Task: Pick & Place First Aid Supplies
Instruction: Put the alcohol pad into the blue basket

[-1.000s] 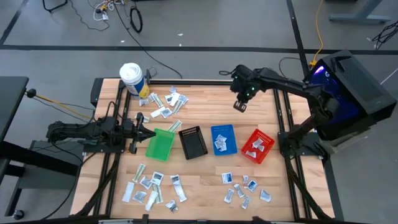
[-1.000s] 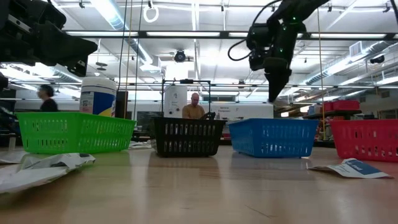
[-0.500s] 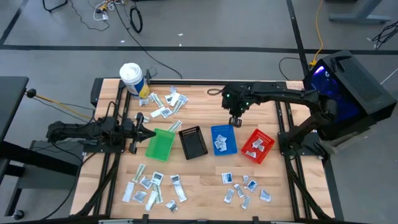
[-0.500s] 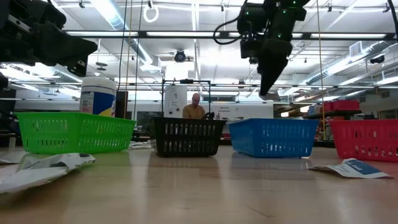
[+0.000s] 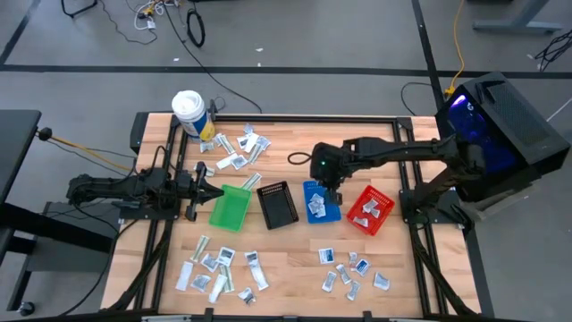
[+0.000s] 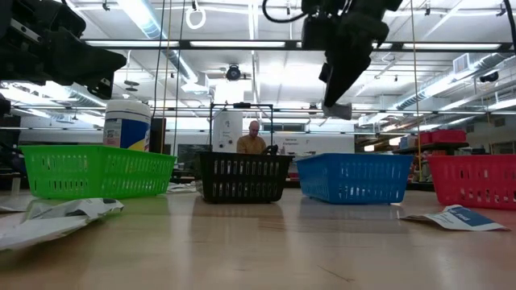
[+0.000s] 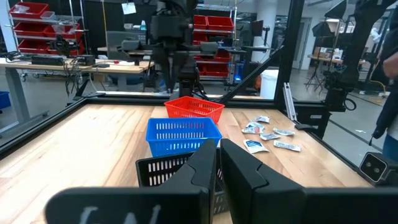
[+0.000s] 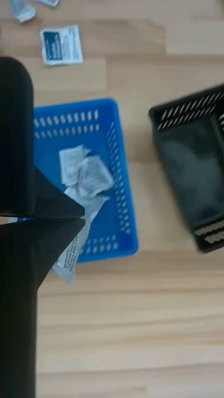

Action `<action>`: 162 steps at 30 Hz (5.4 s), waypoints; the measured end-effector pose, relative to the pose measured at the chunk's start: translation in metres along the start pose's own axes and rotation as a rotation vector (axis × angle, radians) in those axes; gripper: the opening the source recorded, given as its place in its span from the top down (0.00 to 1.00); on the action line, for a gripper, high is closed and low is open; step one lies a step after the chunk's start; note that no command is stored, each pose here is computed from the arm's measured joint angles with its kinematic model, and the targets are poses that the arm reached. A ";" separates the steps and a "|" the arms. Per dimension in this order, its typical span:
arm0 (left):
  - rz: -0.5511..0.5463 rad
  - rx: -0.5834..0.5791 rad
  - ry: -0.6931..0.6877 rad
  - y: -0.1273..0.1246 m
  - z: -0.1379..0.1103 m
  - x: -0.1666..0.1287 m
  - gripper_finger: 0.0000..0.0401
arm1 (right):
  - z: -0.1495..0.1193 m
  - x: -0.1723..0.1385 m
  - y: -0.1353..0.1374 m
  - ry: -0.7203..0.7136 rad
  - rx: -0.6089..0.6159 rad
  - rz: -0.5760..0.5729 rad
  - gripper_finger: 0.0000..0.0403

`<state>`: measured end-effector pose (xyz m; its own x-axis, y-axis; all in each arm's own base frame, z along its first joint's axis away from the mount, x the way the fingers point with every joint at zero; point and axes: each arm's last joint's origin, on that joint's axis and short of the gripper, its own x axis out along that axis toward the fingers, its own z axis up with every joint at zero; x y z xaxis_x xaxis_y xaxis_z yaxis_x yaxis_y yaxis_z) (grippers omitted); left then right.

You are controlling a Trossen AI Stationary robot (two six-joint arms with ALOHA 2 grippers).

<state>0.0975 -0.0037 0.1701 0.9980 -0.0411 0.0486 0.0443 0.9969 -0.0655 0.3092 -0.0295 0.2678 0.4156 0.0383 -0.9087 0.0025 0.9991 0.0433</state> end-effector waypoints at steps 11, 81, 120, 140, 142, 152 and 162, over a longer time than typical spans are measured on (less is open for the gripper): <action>0.000 0.000 0.001 0.000 0.000 0.000 0.92 | 0.005 0.018 0.007 0.015 -0.010 0.020 1.00; 0.000 0.000 0.000 0.000 0.000 0.000 0.92 | -0.031 -0.008 0.086 -0.196 -0.211 0.091 0.43; 0.001 0.000 0.003 0.000 0.000 0.000 0.92 | -0.060 0.085 0.198 0.015 -0.276 0.207 0.35; 0.001 0.000 0.005 0.000 0.000 0.000 0.92 | -0.062 0.109 0.187 0.079 -0.172 0.129 0.32; 0.001 0.000 0.005 0.000 0.000 0.000 0.92 | -0.064 0.110 0.185 0.088 -0.171 0.120 0.29; 0.001 0.000 0.005 0.000 0.000 0.000 0.92 | -0.064 0.110 0.186 0.071 -0.175 0.114 0.16; 0.001 0.000 0.004 0.000 0.000 0.000 0.92 | -0.068 0.121 0.186 0.112 -0.178 0.116 0.17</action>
<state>0.0975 -0.0037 0.1697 0.9982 -0.0409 0.0442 0.0438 0.9969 -0.0655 0.2985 0.1628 0.1376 0.3004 0.1450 -0.9427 -0.2037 0.9753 0.0851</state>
